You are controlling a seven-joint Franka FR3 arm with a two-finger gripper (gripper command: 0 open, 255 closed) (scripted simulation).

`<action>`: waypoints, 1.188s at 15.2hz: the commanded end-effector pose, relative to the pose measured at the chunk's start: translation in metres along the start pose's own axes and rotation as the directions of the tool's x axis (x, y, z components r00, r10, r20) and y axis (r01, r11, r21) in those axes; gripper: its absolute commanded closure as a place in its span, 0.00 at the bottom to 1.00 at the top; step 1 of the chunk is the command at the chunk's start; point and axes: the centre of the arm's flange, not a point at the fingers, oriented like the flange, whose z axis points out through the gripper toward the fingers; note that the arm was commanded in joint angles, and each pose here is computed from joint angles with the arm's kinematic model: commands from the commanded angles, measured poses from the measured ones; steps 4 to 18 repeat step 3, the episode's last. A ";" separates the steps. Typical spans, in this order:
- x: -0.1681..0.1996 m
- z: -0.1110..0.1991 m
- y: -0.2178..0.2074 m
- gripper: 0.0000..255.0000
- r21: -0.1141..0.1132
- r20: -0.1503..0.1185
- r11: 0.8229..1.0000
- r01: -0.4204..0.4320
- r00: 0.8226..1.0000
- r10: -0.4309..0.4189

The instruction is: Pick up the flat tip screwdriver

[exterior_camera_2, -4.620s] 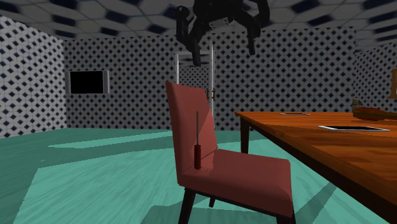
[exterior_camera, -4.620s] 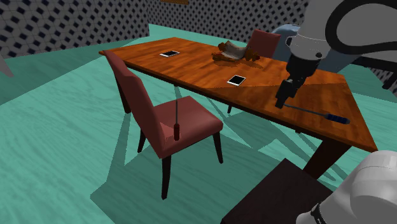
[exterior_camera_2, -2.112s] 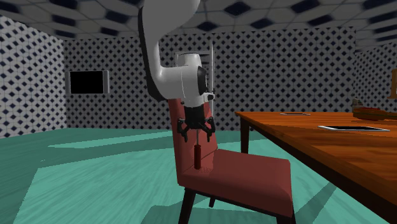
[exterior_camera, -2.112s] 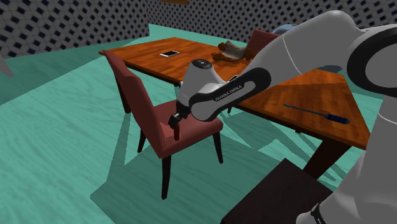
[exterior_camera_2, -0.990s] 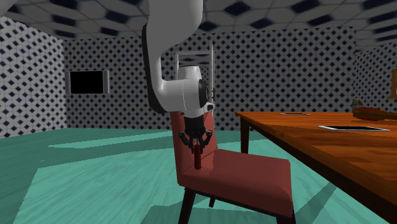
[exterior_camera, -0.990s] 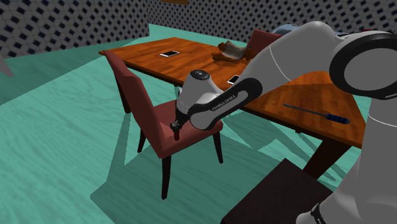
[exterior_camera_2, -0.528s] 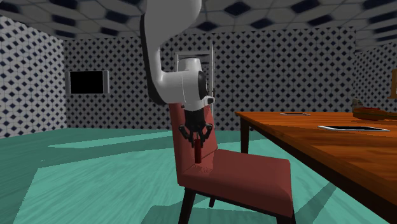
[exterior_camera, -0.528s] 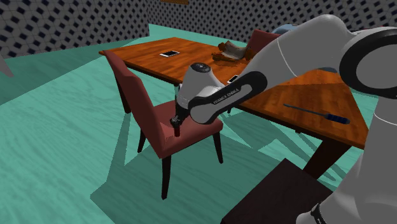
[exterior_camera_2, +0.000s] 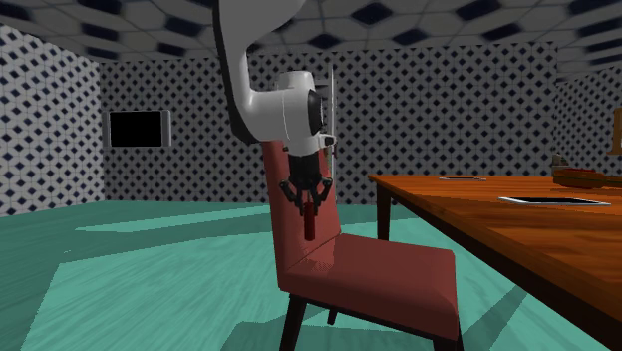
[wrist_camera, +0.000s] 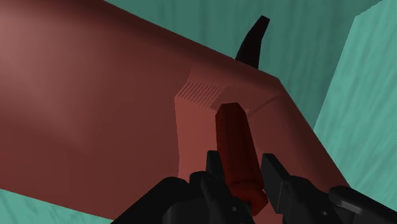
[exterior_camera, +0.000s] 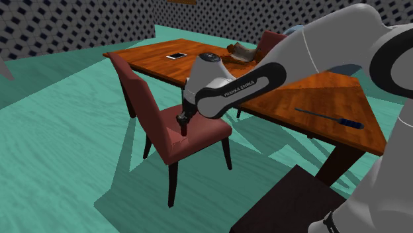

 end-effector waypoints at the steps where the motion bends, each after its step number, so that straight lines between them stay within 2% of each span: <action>1: 0.003 -0.010 0.002 1.00 0.000 0.000 1.000 0.000 1.000 0.000; 18: 0.004 -0.011 0.002 1.00 0.000 0.000 1.000 0.000 1.000 0.000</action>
